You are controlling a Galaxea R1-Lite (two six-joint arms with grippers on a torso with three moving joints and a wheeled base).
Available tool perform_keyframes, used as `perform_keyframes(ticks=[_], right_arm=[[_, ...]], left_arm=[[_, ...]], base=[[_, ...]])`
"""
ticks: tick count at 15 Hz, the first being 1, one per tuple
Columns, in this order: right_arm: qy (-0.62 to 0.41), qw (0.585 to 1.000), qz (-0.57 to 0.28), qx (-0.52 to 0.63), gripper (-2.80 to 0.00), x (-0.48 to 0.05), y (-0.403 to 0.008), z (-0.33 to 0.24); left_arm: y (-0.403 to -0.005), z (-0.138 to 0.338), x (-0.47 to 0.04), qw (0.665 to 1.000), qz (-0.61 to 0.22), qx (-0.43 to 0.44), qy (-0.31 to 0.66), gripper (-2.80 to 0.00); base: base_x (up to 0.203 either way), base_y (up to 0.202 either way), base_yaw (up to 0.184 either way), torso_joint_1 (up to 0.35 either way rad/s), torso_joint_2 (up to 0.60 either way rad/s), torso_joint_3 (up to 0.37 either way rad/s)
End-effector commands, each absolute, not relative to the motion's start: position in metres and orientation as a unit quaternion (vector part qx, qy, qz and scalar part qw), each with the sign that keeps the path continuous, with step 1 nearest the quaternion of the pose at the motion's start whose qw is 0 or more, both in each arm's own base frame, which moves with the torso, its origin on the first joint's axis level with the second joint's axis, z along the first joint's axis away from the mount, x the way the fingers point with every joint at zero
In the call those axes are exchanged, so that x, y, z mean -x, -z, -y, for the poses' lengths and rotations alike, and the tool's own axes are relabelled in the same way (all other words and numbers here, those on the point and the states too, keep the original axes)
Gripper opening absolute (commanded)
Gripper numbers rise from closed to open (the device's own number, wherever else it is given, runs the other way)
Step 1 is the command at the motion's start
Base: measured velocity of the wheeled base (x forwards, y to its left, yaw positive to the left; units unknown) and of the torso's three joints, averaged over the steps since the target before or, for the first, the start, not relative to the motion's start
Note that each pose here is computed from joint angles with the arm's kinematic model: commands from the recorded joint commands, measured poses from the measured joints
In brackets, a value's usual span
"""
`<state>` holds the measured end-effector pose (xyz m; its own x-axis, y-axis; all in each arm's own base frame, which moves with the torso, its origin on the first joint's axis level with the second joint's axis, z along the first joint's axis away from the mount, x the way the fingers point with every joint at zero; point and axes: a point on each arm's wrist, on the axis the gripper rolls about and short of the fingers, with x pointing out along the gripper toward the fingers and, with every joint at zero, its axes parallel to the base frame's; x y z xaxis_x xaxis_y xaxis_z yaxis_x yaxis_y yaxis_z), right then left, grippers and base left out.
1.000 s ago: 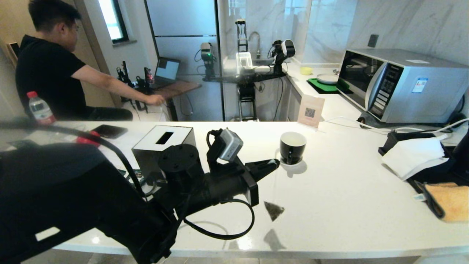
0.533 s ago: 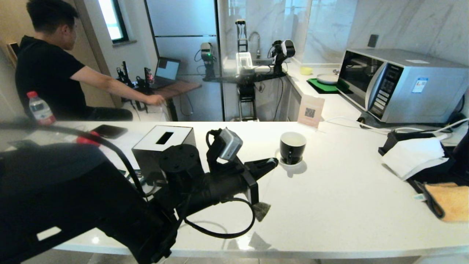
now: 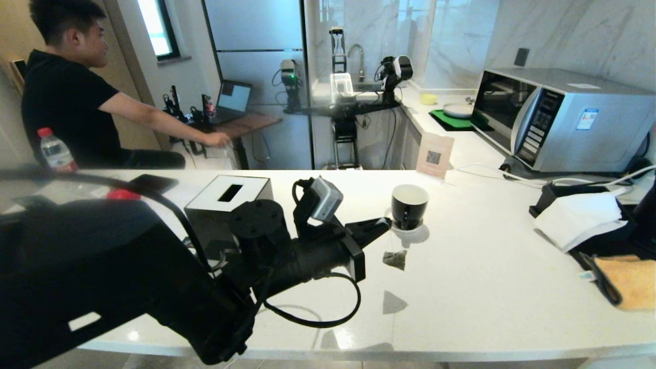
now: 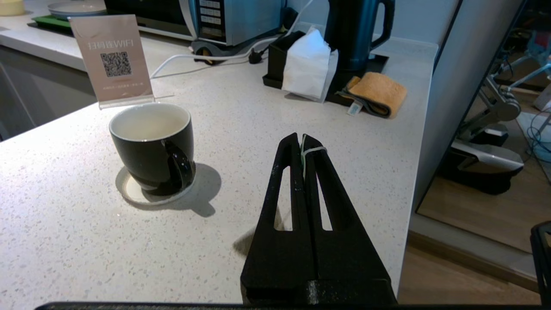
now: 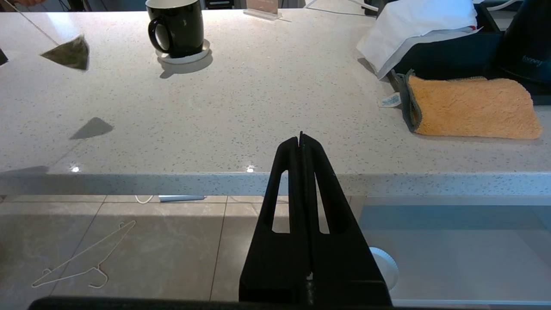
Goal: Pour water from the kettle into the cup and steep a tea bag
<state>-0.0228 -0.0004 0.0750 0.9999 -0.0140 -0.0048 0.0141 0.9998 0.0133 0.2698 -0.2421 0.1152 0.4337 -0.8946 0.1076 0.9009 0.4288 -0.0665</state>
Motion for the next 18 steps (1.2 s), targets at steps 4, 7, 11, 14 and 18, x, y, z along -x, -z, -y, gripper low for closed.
perform_keyframes(ticks=[4,7,11,14,18], right_arm=[[0.007,1.000,-0.003,-0.007,-2.80,0.023,-0.075,0.000],[0.007,1.000,-0.002,-0.007,-2.80,0.023,-0.075,0.000],[0.007,1.000,-0.002,-0.007,-2.80,0.023,-0.075,0.000],[0.007,1.000,-0.003,-0.007,-2.80,0.023,-0.075,0.000],[0.007,1.000,-0.002,-0.007,-2.80,0.023,-0.075,0.000]], left_arm=[[-0.115,0.243,-0.273,0.848,0.033,0.058,0.525,-2.80],[-0.125,0.244,-0.281,0.856,0.056,0.063,0.510,-2.80],[-0.134,0.242,-0.279,0.856,0.058,0.064,0.509,-2.80],[-0.145,0.235,-0.278,0.862,0.041,0.060,0.502,-2.80],[-0.160,0.226,-0.293,0.872,0.040,0.059,0.485,-2.80]], base=[[0.000,0.000,0.000,0.000,0.00,0.000],[0.000,0.000,0.000,0.000,0.00,0.000],[0.000,0.000,0.000,0.000,0.00,0.000],[0.000,0.000,0.000,0.000,0.00,0.000],[0.000,0.000,0.000,0.000,0.00,0.000]])
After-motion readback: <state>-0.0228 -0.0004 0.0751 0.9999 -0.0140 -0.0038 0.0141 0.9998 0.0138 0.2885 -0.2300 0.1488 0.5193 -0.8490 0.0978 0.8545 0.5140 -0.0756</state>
